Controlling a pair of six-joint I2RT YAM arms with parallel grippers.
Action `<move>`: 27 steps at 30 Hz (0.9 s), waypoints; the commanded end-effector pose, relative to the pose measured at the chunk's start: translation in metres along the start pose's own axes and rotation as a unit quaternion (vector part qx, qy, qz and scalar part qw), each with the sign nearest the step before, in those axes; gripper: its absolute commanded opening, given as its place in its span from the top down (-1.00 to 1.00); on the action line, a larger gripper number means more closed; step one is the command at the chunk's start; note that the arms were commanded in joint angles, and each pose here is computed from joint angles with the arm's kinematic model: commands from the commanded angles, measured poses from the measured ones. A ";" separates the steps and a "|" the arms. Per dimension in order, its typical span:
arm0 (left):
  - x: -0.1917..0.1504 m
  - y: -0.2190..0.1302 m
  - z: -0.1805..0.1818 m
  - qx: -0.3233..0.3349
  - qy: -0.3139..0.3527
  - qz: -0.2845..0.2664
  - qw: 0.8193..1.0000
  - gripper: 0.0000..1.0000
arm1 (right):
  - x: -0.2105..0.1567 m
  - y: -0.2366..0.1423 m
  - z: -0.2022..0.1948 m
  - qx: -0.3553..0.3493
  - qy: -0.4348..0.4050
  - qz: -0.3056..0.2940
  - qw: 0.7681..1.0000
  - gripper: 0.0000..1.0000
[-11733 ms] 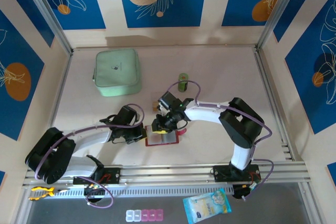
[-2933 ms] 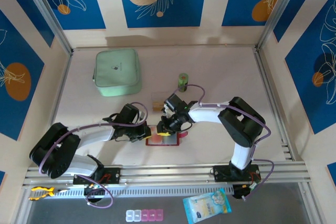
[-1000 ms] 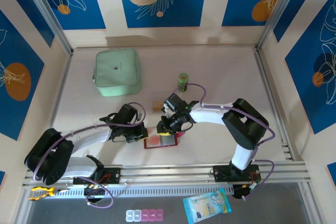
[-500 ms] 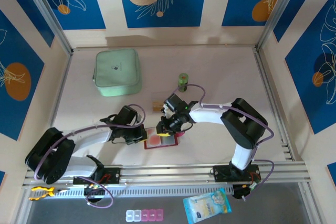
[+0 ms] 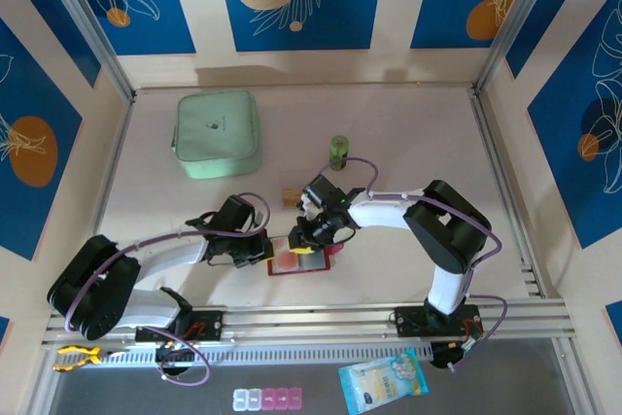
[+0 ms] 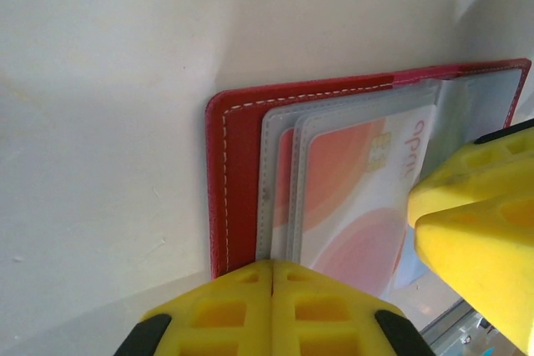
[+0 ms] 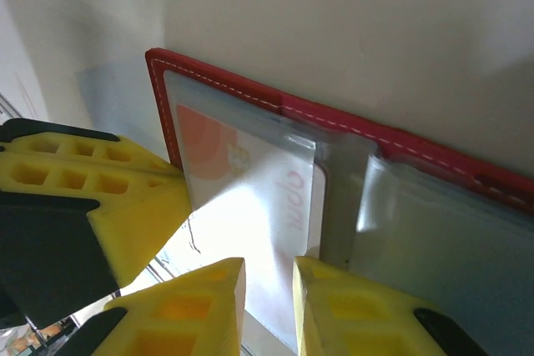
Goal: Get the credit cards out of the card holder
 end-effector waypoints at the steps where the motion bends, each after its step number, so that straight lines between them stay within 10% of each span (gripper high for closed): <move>1: -0.003 0.004 0.014 0.023 -0.015 0.008 1.000 1.00 | -0.006 0.007 -0.001 0.006 0.009 0.022 1.000 0.52; 17: -0.005 0.005 0.018 0.029 -0.019 0.011 0.999 1.00 | -0.014 0.014 -0.001 0.026 0.010 0.051 0.998 0.57; 27: -0.006 0.003 0.022 0.040 -0.020 0.011 0.999 1.00 | -0.013 0.004 -0.021 -0.105 0.007 0.040 0.994 0.57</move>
Point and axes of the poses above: each hand's point on the last joint's axis, 136 mm out from that joint toward the fingers, its own y axis out along the fingers, its own z axis along the line the jaws close on, x = y × z, the point moved 4 cm from there along -y, back along the fingers, and after that the axes turned 9 degrees about -y, right-handed, at the moved point
